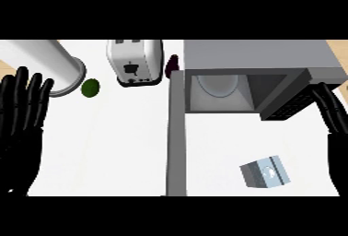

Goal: Pick up the milk, place it into the microwave and close the microwave

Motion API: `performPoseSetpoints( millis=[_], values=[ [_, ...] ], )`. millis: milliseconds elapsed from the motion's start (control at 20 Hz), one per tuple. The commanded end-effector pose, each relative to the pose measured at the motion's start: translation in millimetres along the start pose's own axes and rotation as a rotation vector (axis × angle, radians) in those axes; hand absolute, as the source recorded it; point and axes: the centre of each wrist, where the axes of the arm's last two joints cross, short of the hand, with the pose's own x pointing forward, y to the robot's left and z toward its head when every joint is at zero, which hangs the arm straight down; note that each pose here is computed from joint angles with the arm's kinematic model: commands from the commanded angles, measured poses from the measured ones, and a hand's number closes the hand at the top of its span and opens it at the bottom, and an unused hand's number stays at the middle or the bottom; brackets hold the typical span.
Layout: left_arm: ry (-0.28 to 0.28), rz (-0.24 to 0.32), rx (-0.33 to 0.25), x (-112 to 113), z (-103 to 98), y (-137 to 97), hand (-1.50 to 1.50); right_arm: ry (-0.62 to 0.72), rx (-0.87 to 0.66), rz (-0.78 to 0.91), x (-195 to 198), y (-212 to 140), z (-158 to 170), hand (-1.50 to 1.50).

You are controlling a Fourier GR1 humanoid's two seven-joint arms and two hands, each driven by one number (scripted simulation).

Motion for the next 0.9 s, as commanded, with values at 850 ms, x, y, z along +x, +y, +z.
performPoseSetpoints(
  millis=[850],
  values=[
    [0.162, 0.25, -0.052, 35, 49, 66, -1.5, 0.109, 0.043, 0.022, 72, 10, 81, -1.5]
  ],
)
